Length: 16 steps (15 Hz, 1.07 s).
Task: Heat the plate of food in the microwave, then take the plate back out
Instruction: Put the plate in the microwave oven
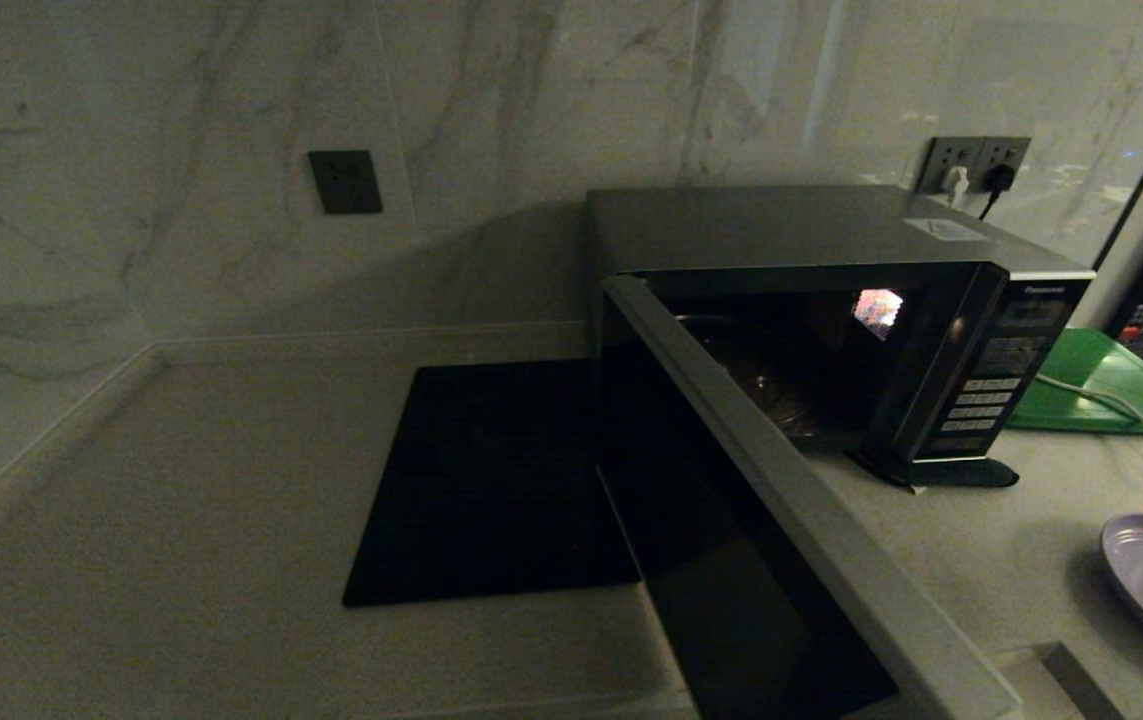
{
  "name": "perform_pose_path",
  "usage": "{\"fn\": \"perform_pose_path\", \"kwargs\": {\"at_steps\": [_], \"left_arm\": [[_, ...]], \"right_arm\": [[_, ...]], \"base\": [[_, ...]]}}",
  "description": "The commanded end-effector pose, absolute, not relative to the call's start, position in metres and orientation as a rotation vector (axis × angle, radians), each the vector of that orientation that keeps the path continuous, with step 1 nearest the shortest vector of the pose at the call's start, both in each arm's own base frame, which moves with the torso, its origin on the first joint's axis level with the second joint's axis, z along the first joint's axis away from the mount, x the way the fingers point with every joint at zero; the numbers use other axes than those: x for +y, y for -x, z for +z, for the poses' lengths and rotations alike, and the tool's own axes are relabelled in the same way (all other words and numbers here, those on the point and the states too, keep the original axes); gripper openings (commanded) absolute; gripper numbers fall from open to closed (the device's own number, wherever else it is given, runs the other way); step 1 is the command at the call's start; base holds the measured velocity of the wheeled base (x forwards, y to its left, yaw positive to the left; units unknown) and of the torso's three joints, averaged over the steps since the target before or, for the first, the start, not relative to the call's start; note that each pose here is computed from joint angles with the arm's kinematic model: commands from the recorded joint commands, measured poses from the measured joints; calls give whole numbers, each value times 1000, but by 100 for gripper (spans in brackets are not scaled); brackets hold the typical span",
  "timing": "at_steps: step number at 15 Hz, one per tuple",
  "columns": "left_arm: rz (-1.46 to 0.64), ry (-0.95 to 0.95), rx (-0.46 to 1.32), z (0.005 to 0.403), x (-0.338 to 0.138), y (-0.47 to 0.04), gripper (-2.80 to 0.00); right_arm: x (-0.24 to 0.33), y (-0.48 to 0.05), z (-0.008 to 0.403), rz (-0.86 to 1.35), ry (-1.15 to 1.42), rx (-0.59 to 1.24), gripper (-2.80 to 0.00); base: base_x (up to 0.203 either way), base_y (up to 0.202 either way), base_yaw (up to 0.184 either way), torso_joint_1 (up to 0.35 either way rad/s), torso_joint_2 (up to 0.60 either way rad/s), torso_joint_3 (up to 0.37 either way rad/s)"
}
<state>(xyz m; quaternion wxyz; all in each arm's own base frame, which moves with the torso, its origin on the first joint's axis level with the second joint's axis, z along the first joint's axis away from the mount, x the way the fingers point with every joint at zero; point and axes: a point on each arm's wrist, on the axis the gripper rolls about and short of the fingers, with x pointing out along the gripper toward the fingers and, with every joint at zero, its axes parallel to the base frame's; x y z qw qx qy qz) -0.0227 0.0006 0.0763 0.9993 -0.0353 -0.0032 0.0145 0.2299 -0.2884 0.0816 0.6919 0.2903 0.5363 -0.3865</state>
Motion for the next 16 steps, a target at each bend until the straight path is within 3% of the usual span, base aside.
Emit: {"fn": "perform_pose_path", "kwargs": {"at_steps": [1, 16], "left_arm": [[29, 72, -7, 76, 1, 23, -280], [30, 72, -7, 76, 1, 23, -280]], "right_arm": [[-288, -229, 85, -865, -651, 1191, -280], [-257, -206, 127, -797, -687, 1087, -280]], "base": [[0, 0, 0, 0, 0, 0], [0, 0, 0, 0, 0, 0]]}}
